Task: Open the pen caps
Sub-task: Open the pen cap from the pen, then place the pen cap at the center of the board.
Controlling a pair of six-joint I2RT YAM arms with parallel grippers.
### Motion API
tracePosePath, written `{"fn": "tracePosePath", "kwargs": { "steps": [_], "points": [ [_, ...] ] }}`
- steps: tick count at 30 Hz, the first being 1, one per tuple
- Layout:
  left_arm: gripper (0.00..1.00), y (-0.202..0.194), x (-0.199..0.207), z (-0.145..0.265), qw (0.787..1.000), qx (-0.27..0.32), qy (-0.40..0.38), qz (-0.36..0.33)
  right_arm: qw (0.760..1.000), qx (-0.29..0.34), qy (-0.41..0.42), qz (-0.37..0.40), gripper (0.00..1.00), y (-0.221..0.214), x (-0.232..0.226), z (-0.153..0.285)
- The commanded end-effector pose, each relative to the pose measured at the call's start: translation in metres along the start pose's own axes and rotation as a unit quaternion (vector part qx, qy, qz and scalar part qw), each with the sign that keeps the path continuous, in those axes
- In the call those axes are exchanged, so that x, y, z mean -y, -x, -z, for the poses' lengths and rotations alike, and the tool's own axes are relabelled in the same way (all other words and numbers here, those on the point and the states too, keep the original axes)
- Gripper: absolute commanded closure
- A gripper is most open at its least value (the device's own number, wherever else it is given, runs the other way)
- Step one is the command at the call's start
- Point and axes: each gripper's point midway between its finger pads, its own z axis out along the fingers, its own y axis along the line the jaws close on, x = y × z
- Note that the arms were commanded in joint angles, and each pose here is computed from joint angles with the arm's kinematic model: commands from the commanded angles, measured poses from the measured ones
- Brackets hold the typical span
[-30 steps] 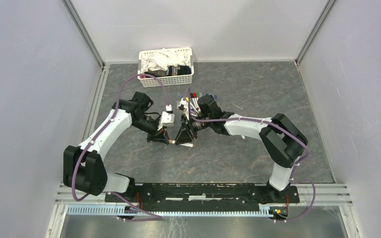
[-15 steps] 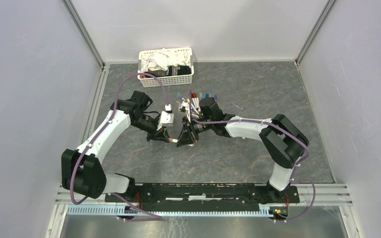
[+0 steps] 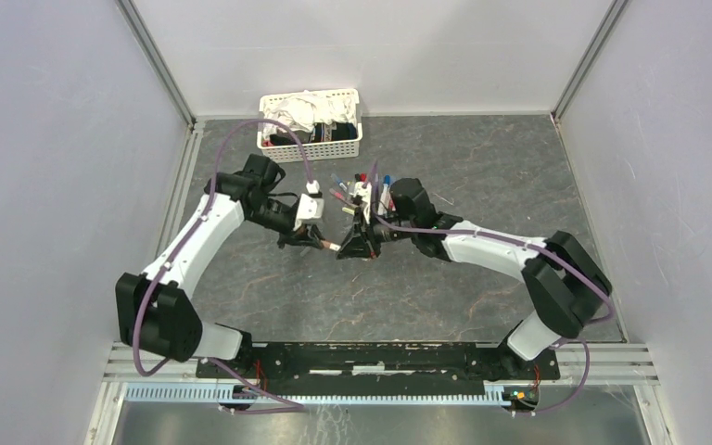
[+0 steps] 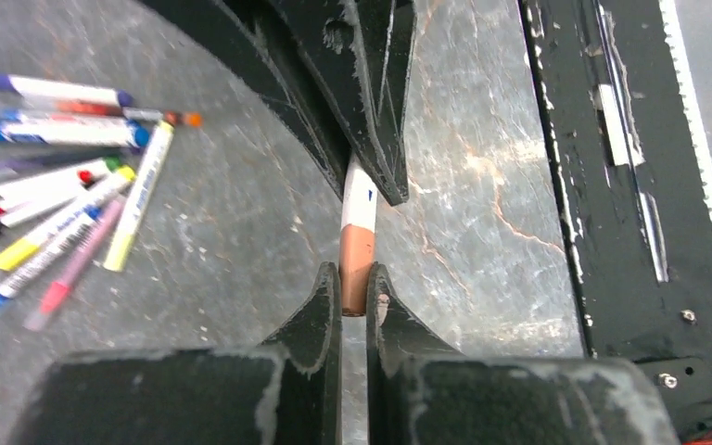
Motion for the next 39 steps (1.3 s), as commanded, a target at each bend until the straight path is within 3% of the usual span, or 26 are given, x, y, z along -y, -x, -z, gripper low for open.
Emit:
{"fn": "tracePosePath", "kwargs": {
  "steps": [1, 6, 13, 15, 19, 23, 28, 35, 39],
  "points": [
    [0.98, -0.055, -0.036, 0.071, 0.99, -0.128, 0.066, 0.012, 0.994, -0.054, -0.087, -0.046, 1.0, -0.055, 0.025, 0.054],
    [0.98, -0.067, -0.045, 0.087, 0.986, -0.14, 0.086, 0.014, 0.991, -0.055, -0.108, -0.057, 1.0, -0.061, 0.03, 0.068],
    [0.98, -0.058, -0.043, 0.06, 0.992, -0.063, 0.101, 0.03, 0.982, -0.05, -0.172, -0.054, 1.0, -0.051, 0.054, 0.078],
    [0.98, -0.064, -0.049, 0.048, 0.991, -0.052, 0.118, 0.047, 0.965, -0.042, -0.248, -0.068, 1.0, -0.051, 0.079, 0.096],
    [0.98, -0.08, -0.067, 0.021, 0.981, -0.062, 0.163, 0.082, 0.896, -0.013, -0.435, -0.092, 1.0, -0.057, 0.129, 0.151],
    [0.98, -0.105, -0.09, 0.005, 0.965, -0.099, 0.215, 0.112, 0.858, -0.024, -0.504, -0.093, 1.0, -0.07, 0.149, 0.171],
    [0.98, -0.137, -0.115, 0.001, 0.946, -0.137, 0.253, 0.15, 0.844, -0.028, -0.524, -0.111, 1.0, -0.086, 0.161, 0.17],
    [0.97, -0.152, -0.105, -0.018, 0.948, -0.15, 0.227, 0.164, 0.816, -0.033, -0.565, -0.115, 0.89, -0.1, 0.172, 0.182],
    [0.82, -0.148, -0.09, -0.027, 0.955, -0.15, 0.197, 0.162, 0.809, -0.041, -0.574, -0.123, 0.79, -0.115, 0.169, 0.186]
  ]
}}
